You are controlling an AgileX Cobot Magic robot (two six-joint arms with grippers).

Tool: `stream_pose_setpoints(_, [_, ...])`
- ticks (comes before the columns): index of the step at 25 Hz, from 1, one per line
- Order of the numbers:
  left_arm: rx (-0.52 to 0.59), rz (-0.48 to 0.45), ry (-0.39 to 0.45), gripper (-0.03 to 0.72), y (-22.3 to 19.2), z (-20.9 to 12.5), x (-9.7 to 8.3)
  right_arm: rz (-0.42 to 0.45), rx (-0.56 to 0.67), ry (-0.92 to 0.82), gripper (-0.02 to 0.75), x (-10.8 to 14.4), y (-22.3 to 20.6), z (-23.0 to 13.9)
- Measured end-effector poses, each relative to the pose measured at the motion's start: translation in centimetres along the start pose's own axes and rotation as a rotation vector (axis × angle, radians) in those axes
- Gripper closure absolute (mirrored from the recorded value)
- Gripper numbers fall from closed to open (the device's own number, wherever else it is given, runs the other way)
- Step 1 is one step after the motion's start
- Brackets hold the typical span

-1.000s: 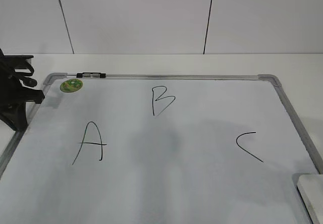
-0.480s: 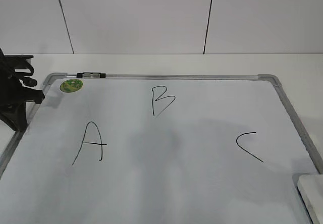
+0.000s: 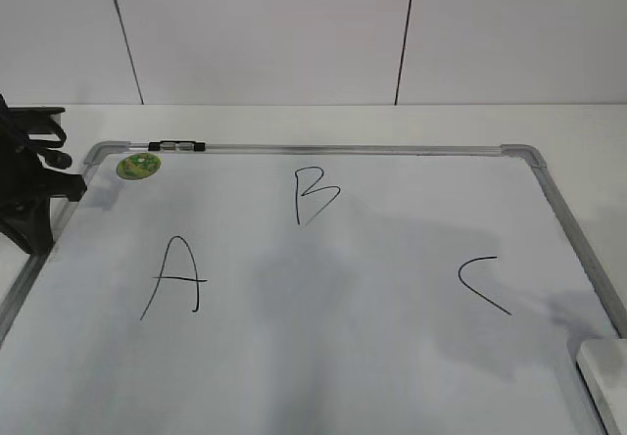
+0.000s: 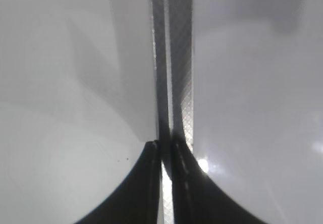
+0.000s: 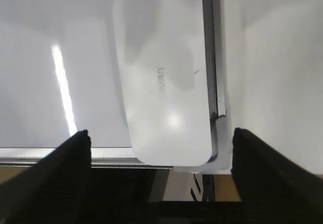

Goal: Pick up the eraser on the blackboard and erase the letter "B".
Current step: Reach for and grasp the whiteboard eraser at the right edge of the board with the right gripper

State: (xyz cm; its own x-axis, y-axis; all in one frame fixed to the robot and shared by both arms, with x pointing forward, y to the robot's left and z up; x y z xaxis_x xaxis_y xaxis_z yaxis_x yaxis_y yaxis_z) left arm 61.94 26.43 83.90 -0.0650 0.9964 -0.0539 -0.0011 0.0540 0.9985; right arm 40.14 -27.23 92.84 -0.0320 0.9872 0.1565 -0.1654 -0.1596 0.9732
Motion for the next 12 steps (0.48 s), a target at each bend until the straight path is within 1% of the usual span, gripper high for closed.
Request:
stream_pose_setpoints(4, [0.000,0.000,0.000,0.669,0.0,0.0,0.0,0.030,0.010,0.021,0.070,0.3,-1.4,1.4])
stream_pose_setpoints(6, [0.000,0.000,0.000,0.669,0.0,0.0,0.0,0.034,0.020,0.028,0.088,0.2,-2.1,1.8])
stream_pose_setpoints(9, [0.000,0.000,0.000,0.669,0.0,0.0,0.0,0.028,0.041,0.028,0.132,-0.1,-2.9,2.2])
stream_pose_setpoints(12, [0.000,0.000,0.000,0.669,0.0,0.0,0.0,-0.001,0.069,0.043,0.149,-0.7,-3.7,2.2])
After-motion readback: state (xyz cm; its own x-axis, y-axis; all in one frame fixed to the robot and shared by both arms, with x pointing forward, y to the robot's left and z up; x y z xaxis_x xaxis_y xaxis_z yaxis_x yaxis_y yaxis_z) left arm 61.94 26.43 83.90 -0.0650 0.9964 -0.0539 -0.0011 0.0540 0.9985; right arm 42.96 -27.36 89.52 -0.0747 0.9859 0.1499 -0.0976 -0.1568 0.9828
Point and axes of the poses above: a point on each arm's last joint axis where the gripper is mounted, y pointing back along that axis away from the gripper, x along the wrist's bending axis when the last joint is at zero, z = x × y, the point moved 9 cm from there along -y, pointing out along that axis toward the gripper, and after that the axes turned 7 degrees about y, right-handed, at the moved point
